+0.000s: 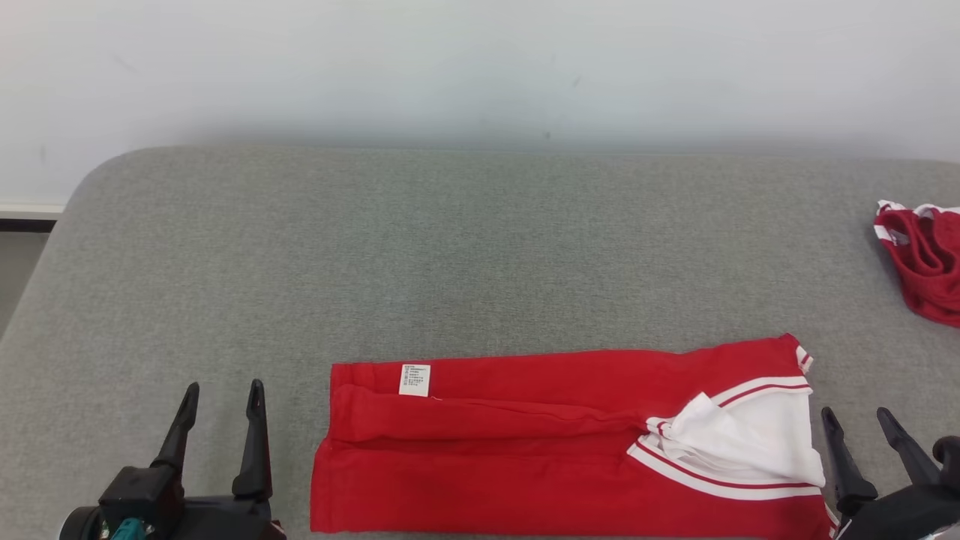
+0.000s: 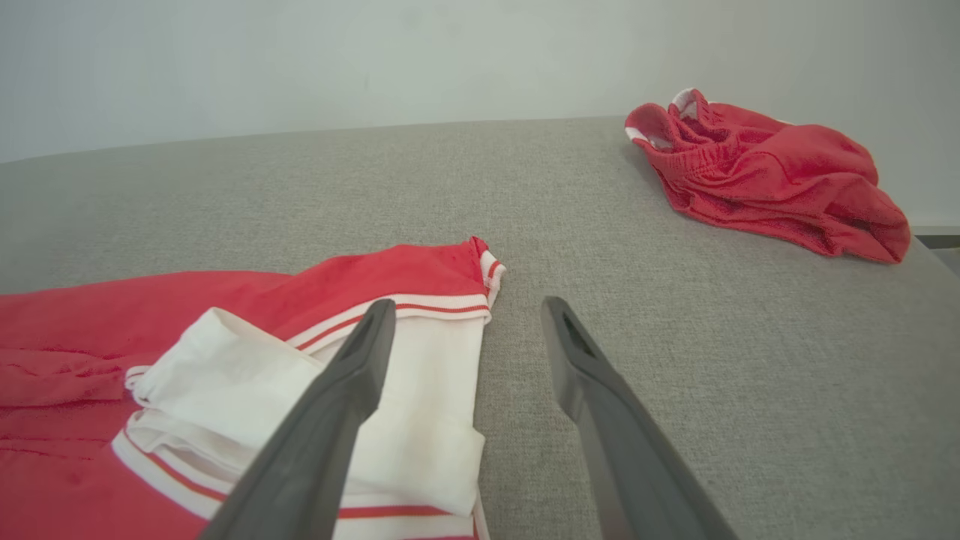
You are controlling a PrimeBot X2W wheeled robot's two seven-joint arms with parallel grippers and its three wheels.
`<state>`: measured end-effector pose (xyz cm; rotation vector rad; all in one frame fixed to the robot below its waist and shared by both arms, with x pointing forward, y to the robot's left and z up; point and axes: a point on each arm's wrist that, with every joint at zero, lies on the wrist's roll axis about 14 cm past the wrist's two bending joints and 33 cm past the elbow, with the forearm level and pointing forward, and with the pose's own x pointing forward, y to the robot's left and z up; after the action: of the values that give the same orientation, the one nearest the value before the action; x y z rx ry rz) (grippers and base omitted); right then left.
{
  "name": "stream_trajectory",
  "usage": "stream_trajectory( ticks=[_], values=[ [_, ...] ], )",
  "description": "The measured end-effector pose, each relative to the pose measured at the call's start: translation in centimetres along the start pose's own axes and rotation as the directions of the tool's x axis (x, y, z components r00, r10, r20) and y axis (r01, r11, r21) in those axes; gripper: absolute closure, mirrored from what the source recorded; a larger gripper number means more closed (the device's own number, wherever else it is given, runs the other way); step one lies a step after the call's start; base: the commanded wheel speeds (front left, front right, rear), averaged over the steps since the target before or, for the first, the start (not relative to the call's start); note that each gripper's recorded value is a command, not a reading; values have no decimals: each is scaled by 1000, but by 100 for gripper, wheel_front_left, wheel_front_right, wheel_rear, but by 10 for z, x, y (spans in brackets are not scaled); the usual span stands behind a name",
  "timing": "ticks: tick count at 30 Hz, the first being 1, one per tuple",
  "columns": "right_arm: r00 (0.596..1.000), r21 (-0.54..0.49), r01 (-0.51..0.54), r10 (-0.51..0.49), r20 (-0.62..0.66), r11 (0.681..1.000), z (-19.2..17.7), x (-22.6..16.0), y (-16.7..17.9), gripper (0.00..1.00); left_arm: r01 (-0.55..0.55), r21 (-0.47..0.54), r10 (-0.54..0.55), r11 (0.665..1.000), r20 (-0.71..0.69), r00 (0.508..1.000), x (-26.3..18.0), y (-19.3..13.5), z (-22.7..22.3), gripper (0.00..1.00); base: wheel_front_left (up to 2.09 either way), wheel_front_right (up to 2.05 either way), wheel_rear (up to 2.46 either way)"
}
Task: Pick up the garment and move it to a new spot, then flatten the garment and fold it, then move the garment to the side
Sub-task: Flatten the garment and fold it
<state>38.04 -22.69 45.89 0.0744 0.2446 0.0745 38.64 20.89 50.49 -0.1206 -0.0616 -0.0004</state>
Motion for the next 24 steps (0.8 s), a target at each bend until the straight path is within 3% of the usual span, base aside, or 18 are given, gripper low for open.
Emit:
stream_trajectory(
  ticks=[11, 20, 21, 23, 24],
  values=[
    [983, -32, -20, 14, -184, 999, -36, 30, 5, 0, -51, 49, 51, 997, 8, 999, -15, 18, 2, 0, 0, 0, 0],
    [944, -28, -38, 27, -328, 999, -71, 40, 11, 1, -76, 64, 76, 995, -2, 997, -21, 26, -1, 0, 0, 0, 0],
    [940, -26, -40, 29, -340, 999, -74, 39, 12, 36, -78, 65, 78, 995, -1, 997, -21, 27, -1, 0, 0, 0, 0],
    [935, -18, -42, 33, -354, 999, -77, 39, 14, 67, -80, 64, 80, 995, 2, 997, -22, 27, 0, 0, 0, 0, 0],
    [931, -12, -42, 35, -362, 999, -78, 39, 15, 96, -78, 65, 78, 995, 3, 997, -22, 27, 0, 0, 0, 0, 0]
  ],
)
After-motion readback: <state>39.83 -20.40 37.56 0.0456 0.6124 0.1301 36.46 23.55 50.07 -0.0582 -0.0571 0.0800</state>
